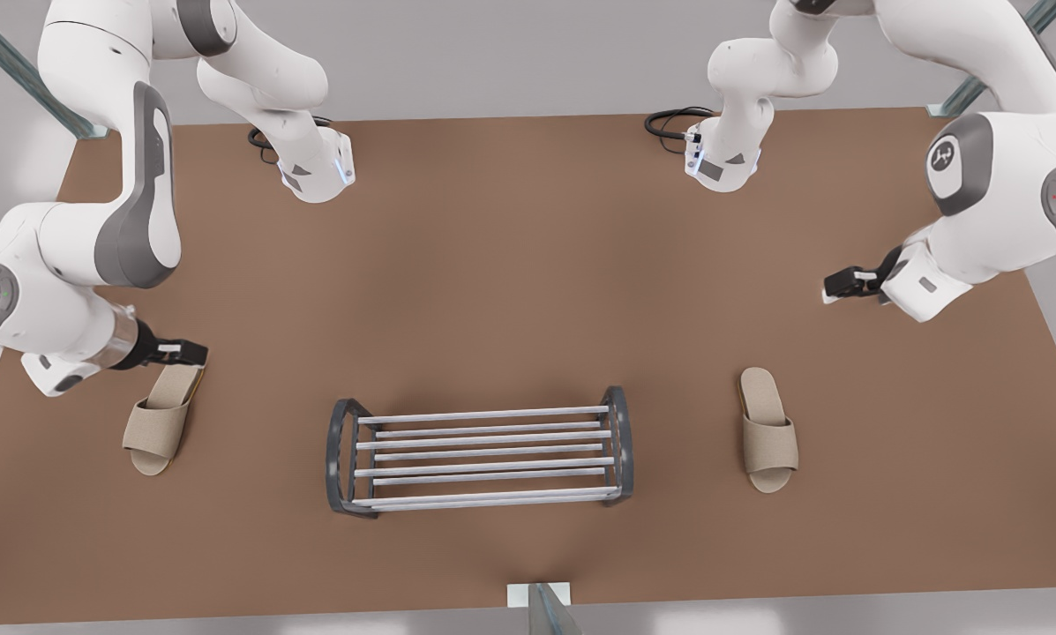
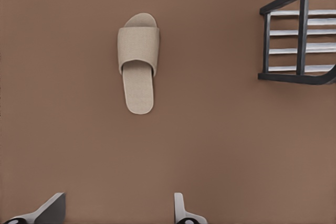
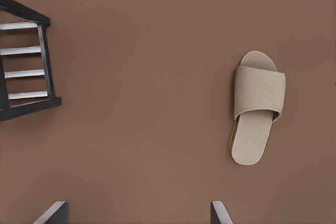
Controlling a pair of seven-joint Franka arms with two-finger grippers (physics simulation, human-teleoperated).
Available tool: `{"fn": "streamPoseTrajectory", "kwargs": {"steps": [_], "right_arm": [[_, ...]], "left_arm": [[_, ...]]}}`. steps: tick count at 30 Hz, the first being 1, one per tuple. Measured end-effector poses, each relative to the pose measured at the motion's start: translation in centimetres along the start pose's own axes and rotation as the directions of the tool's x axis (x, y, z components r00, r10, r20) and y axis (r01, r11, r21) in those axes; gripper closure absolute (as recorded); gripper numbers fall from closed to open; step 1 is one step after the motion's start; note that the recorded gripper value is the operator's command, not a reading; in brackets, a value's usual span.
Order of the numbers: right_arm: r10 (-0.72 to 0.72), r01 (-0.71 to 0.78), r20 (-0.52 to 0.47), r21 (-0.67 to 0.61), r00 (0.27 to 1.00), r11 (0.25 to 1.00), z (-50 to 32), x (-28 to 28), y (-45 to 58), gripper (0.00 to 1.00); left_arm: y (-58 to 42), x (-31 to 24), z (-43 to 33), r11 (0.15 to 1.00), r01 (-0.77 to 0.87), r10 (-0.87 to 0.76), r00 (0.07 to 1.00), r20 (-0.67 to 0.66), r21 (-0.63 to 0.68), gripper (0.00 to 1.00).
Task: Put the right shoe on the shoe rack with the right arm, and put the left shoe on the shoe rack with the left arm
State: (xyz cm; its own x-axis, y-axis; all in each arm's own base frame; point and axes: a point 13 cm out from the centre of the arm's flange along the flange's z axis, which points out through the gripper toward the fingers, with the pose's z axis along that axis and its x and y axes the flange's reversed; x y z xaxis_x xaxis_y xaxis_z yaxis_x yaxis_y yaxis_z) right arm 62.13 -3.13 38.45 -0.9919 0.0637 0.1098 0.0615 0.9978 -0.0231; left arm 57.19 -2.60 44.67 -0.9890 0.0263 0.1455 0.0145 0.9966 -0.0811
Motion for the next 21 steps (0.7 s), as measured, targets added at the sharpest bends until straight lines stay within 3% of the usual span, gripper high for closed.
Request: {"fn": "streamPoseTrajectory", "kwargs": {"steps": [3,7,10,12,13,15,18,19,21], "right_arm": [[0.007,-0.007,0.02,0.0,1.0,1.0,-0.1,-0.5,-0.2,0.0],[0.03,-0.029,0.046,-0.014,0.999,0.999,-0.2,-1.3,0.3,0.0],[0.1,-0.098,0.025,-0.066,0.995,0.993,3.7,0.9,0.5,0.06],[0.159,-0.156,0.022,-0.083,0.987,0.984,9.8,3.8,0.7,0.09],[0.196,-0.191,0.04,-0.094,0.98,0.977,12.7,4.5,0.4,0.09],[0.297,-0.28,0.11,-0.15,0.948,0.948,17.2,4.4,-0.5,0.08],[0.407,-0.359,0.264,-0.213,0.874,0.909,20.2,3.4,-2.4,0.1],[0.437,-0.379,0.316,-0.229,0.842,0.897,21.0,3.2,-3.6,0.1],[0.47,-0.402,0.418,-0.245,0.777,0.882,22.1,3.2,-5.9,0.1]], "left_arm": [[0.3,0.5,3.2,1.0,0.015,-0.015,0.997,-0.074,-0.001,0.0],[0.2,6.2,22.7,0.979,0.198,-0.178,0.951,-0.252,0.053,0.0],[-1.9,6.6,31.7,0.868,0.456,-0.424,0.887,-0.183,0.198,0.0],[-2.1,4.7,32.1,0.76,0.572,-0.564,0.817,-0.124,0.308,0.0],[-2.3,3.8,32.1,0.65,0.647,-0.653,0.744,-0.143,0.398,0.0],[-1.7,1.9,31.6,0.321,0.754,-0.821,0.523,-0.228,0.573,0.0],[1.3,-0.6,29.6,-0.209,0.69,-0.903,0.135,-0.407,0.693,0.0],[2.2,-0.7,29.5,-0.316,0.646,-0.894,0.043,-0.446,0.695,0.0],[2.9,0.5,31.0,-0.402,0.603,-0.886,-0.065,-0.46,0.689,0.0]]}}
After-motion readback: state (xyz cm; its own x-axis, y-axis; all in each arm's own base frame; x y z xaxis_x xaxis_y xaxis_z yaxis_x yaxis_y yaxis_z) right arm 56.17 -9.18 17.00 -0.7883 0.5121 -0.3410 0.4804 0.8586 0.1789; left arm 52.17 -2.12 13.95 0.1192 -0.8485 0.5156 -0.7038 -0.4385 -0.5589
